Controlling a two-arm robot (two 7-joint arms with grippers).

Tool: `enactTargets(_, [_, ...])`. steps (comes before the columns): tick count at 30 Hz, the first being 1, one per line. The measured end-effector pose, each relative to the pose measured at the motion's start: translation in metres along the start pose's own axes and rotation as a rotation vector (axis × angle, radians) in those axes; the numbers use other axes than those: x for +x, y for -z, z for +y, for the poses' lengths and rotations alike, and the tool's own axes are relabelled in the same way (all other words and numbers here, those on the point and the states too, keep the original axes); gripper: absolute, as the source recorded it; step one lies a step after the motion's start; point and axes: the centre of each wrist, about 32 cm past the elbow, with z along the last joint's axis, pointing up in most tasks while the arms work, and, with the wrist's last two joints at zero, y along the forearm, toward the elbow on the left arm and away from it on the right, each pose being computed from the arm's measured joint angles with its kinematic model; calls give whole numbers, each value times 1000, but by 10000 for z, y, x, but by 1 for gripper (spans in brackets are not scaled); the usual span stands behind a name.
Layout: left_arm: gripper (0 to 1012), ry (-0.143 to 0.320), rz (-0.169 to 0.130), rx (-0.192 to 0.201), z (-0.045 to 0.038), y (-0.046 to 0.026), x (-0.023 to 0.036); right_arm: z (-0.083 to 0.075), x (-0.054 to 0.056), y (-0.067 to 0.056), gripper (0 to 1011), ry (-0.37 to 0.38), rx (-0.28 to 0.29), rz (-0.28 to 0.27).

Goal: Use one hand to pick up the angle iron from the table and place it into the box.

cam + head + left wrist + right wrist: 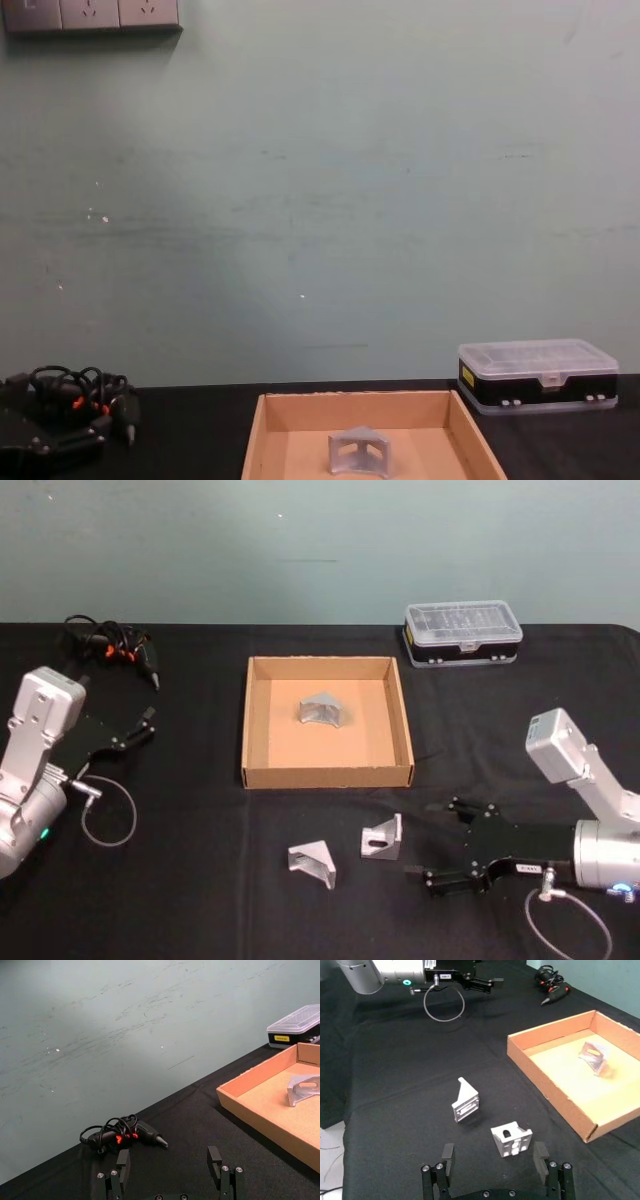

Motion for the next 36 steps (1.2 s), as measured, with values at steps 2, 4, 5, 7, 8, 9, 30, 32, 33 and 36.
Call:
enactTargets(2, [1011,0,0,0,0,0,0,37,-5,10,1003,-3,-2,-8])
enactTargets(4, [1011,0,0,0,0,0,0,74,-6,26,1003,-1,-6,-15])
enactTargets(5, [1011,0,0,0,0,0,0,84,-6,31,1003,1,-7,-16])
enactTargets(7, [1011,0,0,0,0,0,0,121,0,54,1003,5,-12,-20])
enactTargets(8, [1011,0,0,0,0,0,0,131,3,61,1003,7,-13,-21])
enactTargets(9, [1011,0,0,0,0,0,0,141,6,69,1003,10,-14,-22])
enactTargets(30, [1011,0,0,0,0,0,0,327,26,174,1003,26,6,-32])
enactTargets(32, [1011,0,0,0,0,0,0,335,28,169,1003,27,9,-33])
enactTargets(33, [1011,0,0,0,0,0,0,343,30,164,1003,30,12,-34])
enactTargets(36, [1011,0,0,0,0,0,0,356,34,157,1003,34,16,-34])
